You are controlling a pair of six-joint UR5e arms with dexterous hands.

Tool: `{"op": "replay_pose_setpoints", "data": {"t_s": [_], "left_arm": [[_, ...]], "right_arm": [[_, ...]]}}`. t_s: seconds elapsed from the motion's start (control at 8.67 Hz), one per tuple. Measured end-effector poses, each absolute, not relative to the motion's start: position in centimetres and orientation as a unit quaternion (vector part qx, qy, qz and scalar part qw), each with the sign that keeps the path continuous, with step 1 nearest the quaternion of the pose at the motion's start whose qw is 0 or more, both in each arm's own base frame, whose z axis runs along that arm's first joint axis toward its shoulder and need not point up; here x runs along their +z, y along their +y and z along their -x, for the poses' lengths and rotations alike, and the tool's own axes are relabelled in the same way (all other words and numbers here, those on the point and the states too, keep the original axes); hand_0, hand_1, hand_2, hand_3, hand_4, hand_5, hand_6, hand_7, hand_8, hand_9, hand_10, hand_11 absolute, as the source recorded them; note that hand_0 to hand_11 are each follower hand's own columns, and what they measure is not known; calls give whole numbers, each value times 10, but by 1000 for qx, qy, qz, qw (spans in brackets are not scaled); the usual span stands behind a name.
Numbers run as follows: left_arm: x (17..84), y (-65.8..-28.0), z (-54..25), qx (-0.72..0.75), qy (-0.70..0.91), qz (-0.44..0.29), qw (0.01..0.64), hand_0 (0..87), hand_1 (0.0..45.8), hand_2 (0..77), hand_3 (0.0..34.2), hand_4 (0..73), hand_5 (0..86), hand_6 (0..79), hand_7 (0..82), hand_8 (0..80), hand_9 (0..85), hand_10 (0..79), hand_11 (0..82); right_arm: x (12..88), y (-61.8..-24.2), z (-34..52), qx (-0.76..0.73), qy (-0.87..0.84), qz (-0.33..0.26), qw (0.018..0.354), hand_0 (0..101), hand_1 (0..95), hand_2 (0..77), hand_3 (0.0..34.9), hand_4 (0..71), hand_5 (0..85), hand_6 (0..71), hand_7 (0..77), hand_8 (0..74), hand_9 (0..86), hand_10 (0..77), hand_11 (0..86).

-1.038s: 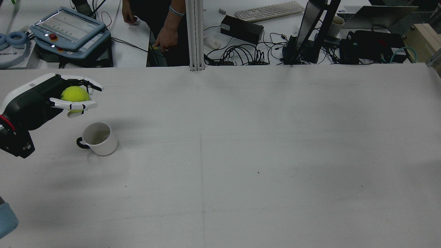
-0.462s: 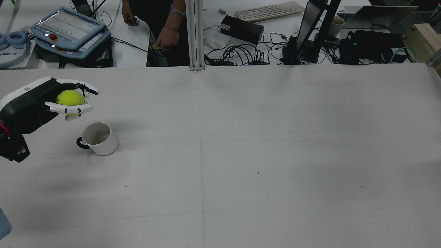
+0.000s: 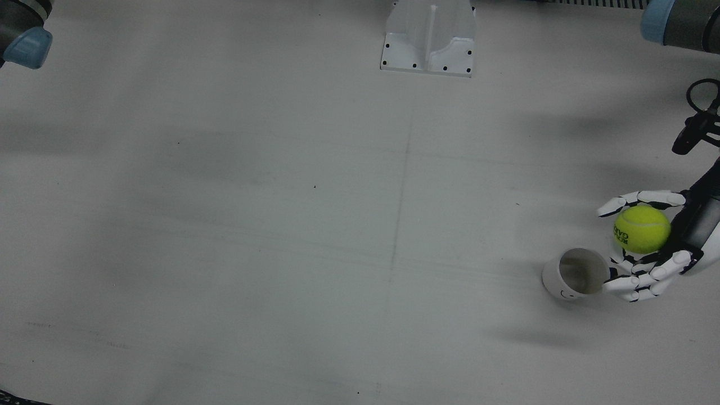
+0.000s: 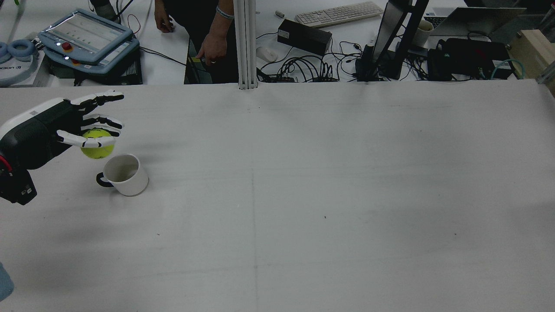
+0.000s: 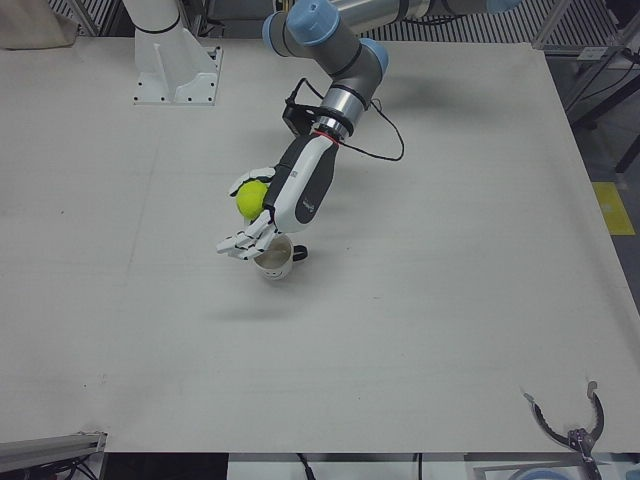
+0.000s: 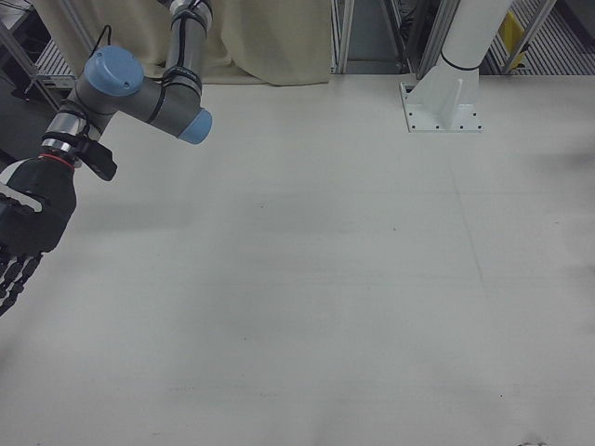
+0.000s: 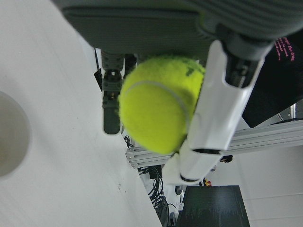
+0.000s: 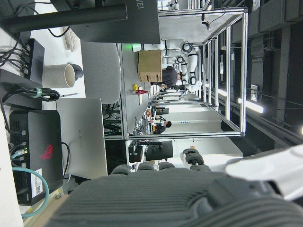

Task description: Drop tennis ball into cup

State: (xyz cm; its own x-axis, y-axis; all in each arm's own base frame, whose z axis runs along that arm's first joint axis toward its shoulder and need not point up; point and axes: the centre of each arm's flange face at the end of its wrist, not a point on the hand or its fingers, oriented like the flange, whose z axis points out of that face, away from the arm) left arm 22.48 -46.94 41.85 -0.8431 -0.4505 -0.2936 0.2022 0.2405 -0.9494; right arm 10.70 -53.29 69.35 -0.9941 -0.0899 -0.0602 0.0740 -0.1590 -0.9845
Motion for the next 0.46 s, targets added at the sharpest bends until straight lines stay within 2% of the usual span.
{"op": "replay_pose_setpoints", "data": {"t_s": [0.12, 0.23, 0.35, 0.46], "left_arm": [[422, -471, -225, -611, 740, 83, 268, 800, 338, 229, 112, 196, 147, 55, 11, 131, 245, 65, 175], [424, -472, -225, -611, 740, 82, 268, 800, 338, 229, 112, 196, 147, 55, 11, 131, 245, 65, 175], [427, -472, -224, -612, 740, 81, 268, 801, 365, 235, 111, 191, 136, 55, 11, 11, 65, 5, 49], [429, -471, -224, -612, 740, 81, 268, 800, 360, 235, 111, 180, 136, 55, 16, 33, 82, 44, 98]], "right_arm": [[693, -533, -107, -761, 646, 6, 54, 0, 5, 5, 0, 0, 0, 0, 5, 0, 0, 0, 5], [693, -533, -107, -761, 646, 6, 54, 0, 5, 5, 0, 0, 0, 0, 5, 0, 0, 0, 5], [693, -533, -107, -761, 646, 6, 54, 0, 5, 5, 0, 0, 0, 0, 5, 0, 0, 0, 5], [693, -533, -107, -761, 646, 6, 54, 0, 5, 5, 0, 0, 0, 0, 5, 0, 0, 0, 5]]}}
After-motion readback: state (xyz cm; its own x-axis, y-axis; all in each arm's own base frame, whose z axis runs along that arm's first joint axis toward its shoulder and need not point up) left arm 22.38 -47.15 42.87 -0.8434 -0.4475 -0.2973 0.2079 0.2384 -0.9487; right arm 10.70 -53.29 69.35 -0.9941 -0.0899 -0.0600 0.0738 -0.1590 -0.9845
